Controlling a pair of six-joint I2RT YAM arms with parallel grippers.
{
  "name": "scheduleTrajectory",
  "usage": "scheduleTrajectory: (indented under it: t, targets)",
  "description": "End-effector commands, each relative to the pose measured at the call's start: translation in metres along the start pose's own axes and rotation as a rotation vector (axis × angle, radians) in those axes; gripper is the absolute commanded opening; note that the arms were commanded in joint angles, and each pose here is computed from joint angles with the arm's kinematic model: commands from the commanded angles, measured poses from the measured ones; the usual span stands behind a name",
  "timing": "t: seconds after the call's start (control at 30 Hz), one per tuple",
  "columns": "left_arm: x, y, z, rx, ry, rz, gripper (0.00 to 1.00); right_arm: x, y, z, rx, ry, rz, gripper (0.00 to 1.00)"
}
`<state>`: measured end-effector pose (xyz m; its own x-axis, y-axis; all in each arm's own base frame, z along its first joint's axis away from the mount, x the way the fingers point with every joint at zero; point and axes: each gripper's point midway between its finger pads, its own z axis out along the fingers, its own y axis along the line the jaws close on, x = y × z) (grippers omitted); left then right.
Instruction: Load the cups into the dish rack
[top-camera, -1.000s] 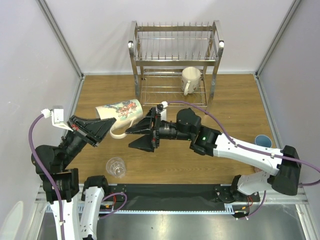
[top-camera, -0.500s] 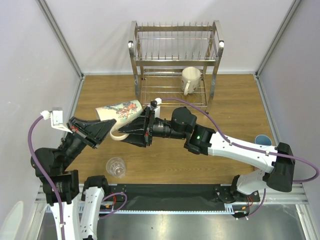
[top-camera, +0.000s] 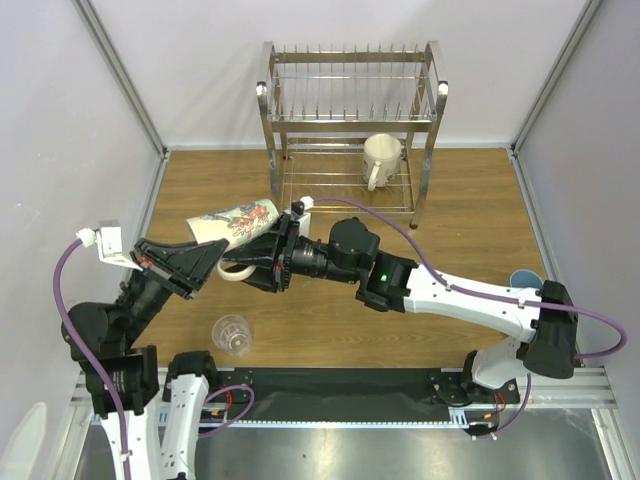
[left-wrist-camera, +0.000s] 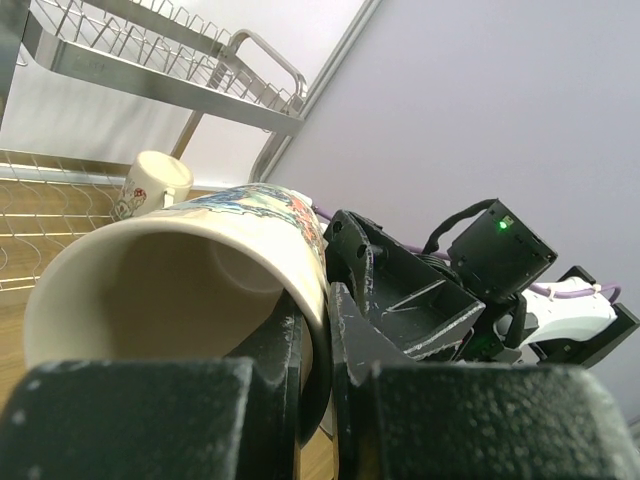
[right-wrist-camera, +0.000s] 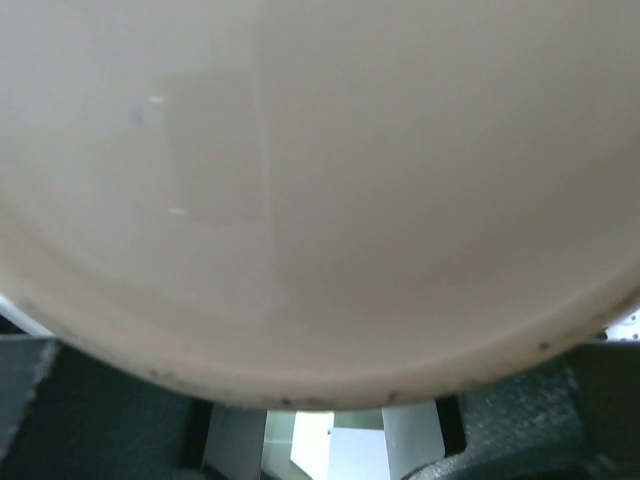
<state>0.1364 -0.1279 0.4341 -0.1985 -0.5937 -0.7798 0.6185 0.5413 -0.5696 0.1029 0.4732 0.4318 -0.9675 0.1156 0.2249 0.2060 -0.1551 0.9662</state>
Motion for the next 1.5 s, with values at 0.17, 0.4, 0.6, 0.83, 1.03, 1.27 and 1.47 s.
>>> scheduleTrajectory:
  t: [0.17,0.4,0.6,0.83,1.03,1.27,1.47]
  targets:
    - [-0.018,-0.033,-0.008,0.087,-0.079,0.082,0.00,-0.004,0.009,0.008,-0.022,-0.090,0.006,0.37]
    - [-0.016,-0.032,-0.010,0.079,-0.074,0.075,0.00,-0.011,0.003,0.006,-0.010,-0.131,-0.018,0.00]
    - [-0.016,-0.028,-0.010,0.046,-0.069,0.071,0.21,-0.016,0.002,-0.006,-0.007,-0.176,-0.073,0.00]
    - [-0.017,-0.021,-0.011,-0.005,-0.062,0.100,0.82,-0.038,-0.001,-0.032,0.039,-0.285,-0.144,0.00]
    - [-0.018,-0.003,-0.012,-0.107,-0.064,0.113,0.91,-0.062,-0.016,-0.070,0.108,-0.342,-0.201,0.00]
    - [-0.007,0.028,-0.017,-0.248,-0.040,0.047,0.86,-0.098,-0.041,-0.117,0.263,-0.357,-0.431,0.00]
    - [0.011,0.057,-0.019,-0.359,0.010,-0.050,0.70,-0.143,-0.060,-0.132,0.470,-0.304,-0.694,0.00]
